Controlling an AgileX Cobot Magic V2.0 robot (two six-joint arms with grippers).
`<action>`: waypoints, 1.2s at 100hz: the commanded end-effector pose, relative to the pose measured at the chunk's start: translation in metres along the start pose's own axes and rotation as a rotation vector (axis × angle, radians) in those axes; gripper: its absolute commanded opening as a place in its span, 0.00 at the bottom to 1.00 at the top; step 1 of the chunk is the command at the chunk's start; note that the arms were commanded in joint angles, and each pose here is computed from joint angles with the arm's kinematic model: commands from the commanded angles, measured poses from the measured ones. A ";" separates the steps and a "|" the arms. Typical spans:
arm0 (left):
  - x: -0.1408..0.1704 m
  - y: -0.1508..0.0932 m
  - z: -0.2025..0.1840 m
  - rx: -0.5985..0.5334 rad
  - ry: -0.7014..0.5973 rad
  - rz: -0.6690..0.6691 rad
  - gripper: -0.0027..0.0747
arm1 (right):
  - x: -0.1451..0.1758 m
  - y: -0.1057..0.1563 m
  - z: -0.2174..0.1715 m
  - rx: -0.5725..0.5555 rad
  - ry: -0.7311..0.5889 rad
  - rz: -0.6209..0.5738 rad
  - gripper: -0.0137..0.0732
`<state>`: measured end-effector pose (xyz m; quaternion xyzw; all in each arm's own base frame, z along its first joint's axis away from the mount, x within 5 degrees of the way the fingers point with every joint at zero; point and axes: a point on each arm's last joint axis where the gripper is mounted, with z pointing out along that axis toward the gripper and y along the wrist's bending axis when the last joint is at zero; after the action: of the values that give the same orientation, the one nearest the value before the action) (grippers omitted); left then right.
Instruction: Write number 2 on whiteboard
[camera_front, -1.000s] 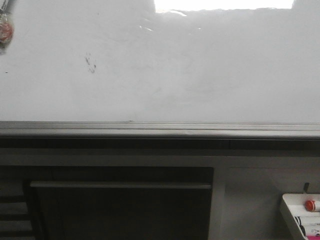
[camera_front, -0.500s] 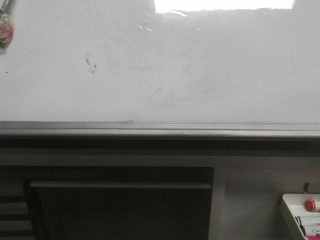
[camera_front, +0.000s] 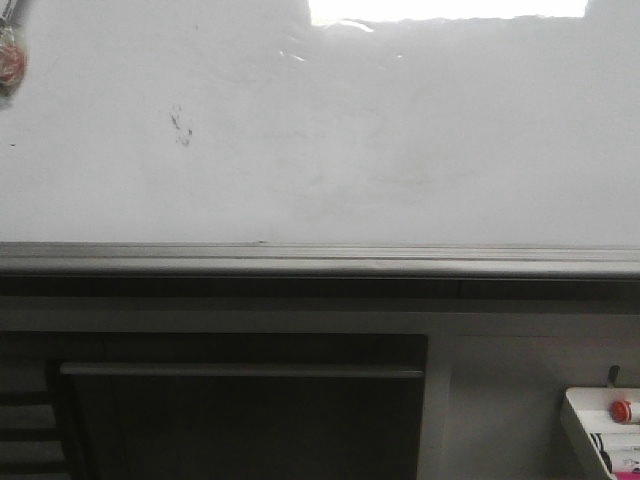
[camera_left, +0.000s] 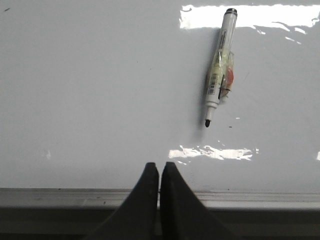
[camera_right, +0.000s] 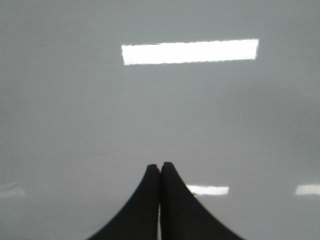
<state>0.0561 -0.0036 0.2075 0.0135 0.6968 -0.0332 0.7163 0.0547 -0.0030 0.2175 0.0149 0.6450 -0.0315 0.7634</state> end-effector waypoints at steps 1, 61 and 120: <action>-0.014 -0.001 -0.004 0.014 -0.131 -0.014 0.01 | -0.008 0.001 -0.001 -0.014 -0.069 -0.006 0.07; -0.148 -0.001 0.002 -0.034 -0.029 0.064 0.01 | -0.129 -0.005 0.025 0.015 0.266 0.102 0.07; -0.147 0.000 0.051 -0.041 0.200 0.070 0.01 | -0.133 0.008 0.082 -0.096 0.563 -0.002 0.07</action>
<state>0.0983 -0.0016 0.3424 0.0231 0.7850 0.0120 0.6189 0.1087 0.0028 0.3484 -0.0097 0.8529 0.0024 0.5219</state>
